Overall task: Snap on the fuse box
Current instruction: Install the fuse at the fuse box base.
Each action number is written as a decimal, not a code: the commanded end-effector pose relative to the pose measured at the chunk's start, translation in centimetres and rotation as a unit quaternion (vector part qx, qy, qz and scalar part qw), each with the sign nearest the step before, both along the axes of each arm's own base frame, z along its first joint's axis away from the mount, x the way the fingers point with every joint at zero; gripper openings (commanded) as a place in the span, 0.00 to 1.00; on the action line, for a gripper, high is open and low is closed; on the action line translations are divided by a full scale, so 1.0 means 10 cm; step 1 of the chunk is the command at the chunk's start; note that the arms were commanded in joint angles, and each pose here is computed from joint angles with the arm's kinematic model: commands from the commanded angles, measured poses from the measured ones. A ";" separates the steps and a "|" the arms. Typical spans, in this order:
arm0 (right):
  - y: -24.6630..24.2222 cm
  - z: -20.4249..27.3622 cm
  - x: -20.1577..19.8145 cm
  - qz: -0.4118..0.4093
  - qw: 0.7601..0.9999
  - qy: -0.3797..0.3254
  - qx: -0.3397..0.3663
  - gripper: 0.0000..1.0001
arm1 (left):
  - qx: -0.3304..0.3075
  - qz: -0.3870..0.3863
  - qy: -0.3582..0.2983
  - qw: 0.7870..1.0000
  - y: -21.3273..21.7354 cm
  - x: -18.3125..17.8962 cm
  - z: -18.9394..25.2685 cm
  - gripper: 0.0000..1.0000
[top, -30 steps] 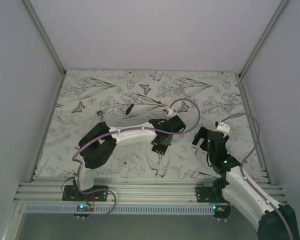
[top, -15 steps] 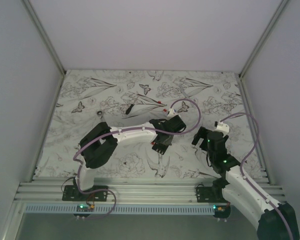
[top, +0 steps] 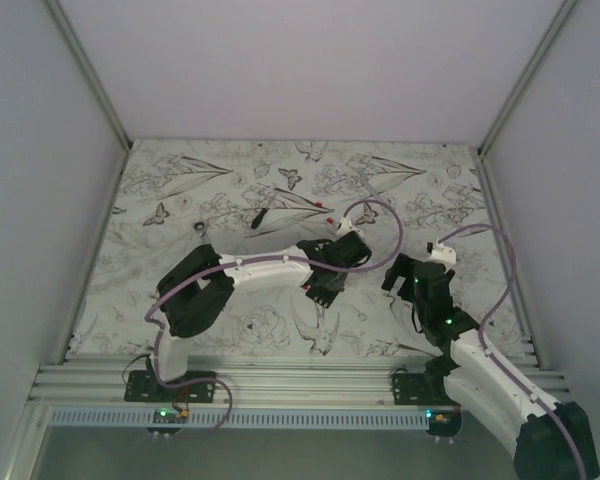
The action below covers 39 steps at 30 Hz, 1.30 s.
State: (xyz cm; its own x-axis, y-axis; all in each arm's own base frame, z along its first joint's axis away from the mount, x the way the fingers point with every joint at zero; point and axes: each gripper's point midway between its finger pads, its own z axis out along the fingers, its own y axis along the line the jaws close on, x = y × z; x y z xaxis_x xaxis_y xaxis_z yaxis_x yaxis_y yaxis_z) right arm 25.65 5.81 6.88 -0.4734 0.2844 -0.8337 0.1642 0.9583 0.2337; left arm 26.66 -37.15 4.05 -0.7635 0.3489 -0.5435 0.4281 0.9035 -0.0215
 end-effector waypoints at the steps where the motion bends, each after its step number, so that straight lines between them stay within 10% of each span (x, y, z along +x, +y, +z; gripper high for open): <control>1: 0.03 0.11 0.08 0.006 1.000 -0.019 0.005 1.00 | 0.043 -0.019 0.047 0.998 0.20 -0.24 -0.35 0.00; 27: 0.14 0.03 0.10 0.034 0.999 0.002 0.005 1.00 | 0.105 0.007 0.121 0.987 0.53 -0.60 -0.81 0.00; 39: 0.17 0.02 0.10 0.043 0.999 0.004 0.009 1.00 | 0.048 -0.014 0.030 0.998 0.21 -0.22 -0.05 0.14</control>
State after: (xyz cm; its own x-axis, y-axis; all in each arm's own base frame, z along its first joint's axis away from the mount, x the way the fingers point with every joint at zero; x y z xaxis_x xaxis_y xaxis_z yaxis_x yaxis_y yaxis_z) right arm 25.52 7.18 5.44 -0.5415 0.2471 -0.8036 0.0998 0.9680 0.2303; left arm 25.64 -36.74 3.63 -0.7792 0.3401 -0.5265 0.4196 0.9070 -0.0350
